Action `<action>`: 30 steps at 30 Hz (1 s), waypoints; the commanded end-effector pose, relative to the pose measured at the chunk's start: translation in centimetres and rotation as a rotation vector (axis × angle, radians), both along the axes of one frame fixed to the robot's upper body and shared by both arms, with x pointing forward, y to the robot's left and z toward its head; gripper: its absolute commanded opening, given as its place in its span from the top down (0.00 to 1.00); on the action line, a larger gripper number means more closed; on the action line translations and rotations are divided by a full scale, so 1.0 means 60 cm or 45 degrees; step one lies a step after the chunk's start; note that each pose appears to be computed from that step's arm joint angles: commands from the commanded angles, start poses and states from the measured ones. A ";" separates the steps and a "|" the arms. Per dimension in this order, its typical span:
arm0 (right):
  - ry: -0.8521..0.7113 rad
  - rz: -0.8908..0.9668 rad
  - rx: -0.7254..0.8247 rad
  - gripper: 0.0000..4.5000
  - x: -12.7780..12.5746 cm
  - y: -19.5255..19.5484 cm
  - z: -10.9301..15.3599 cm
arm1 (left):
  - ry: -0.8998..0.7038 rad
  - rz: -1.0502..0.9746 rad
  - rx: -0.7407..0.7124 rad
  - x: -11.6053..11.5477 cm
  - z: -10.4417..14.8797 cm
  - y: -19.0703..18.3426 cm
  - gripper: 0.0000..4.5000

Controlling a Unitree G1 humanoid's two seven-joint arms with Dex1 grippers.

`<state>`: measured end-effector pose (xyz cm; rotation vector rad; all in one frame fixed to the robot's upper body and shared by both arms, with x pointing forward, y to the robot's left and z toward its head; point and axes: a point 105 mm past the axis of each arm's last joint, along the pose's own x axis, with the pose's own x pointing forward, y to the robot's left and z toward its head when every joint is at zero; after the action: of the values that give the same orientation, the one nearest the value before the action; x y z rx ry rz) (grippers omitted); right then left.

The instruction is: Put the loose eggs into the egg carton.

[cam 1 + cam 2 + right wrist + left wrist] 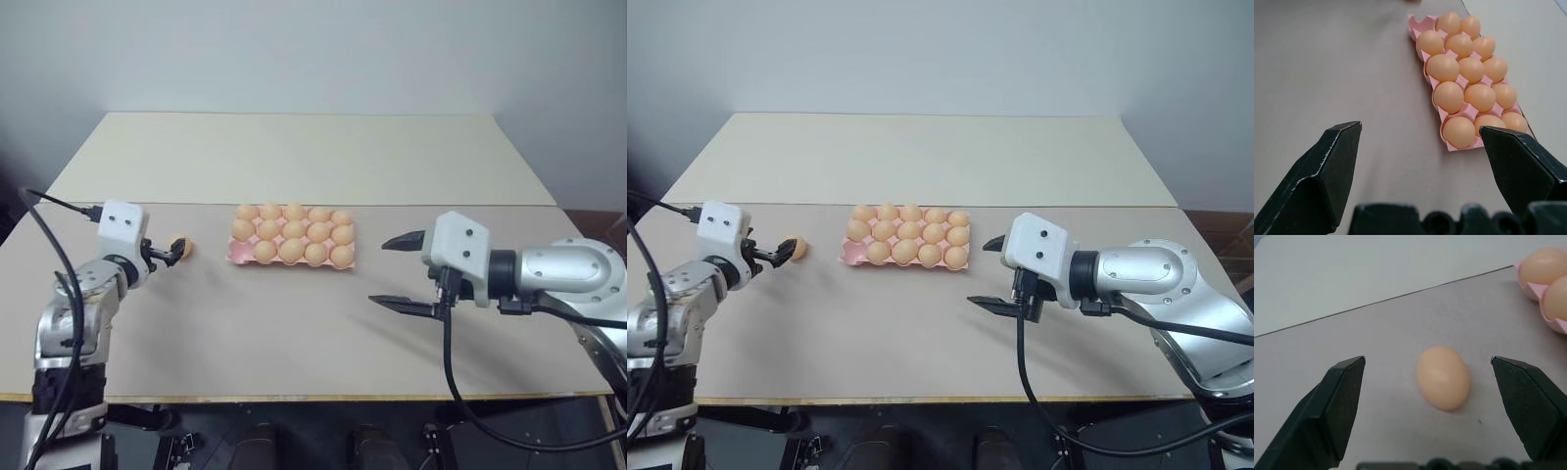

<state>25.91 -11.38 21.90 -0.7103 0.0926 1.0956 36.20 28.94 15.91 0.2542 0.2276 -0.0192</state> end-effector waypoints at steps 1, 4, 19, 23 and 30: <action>-0.060 -0.027 -0.010 0.00 -0.004 -0.003 0.014 | -0.053 0.065 -0.086 0.027 0.010 0.008 0.01; -0.062 -0.045 -0.015 0.00 -0.006 -0.005 0.013 | -0.006 0.074 -0.005 0.042 -0.008 0.012 0.01; -0.068 -0.109 -0.006 0.00 -0.007 -0.012 0.011 | 0.020 0.004 -0.069 0.059 -0.045 0.002 0.56; -0.069 -0.109 -0.007 0.00 -0.006 -0.012 0.010 | -0.014 -0.027 0.012 0.057 -0.036 -0.001 0.64; -0.077 -0.113 -0.012 0.00 -0.002 -0.012 0.010 | -0.259 -0.484 -0.003 0.018 0.033 -0.079 0.64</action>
<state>25.79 -12.06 21.67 -0.7092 0.1152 1.0091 38.04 25.30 15.23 0.2660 0.0874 -0.2841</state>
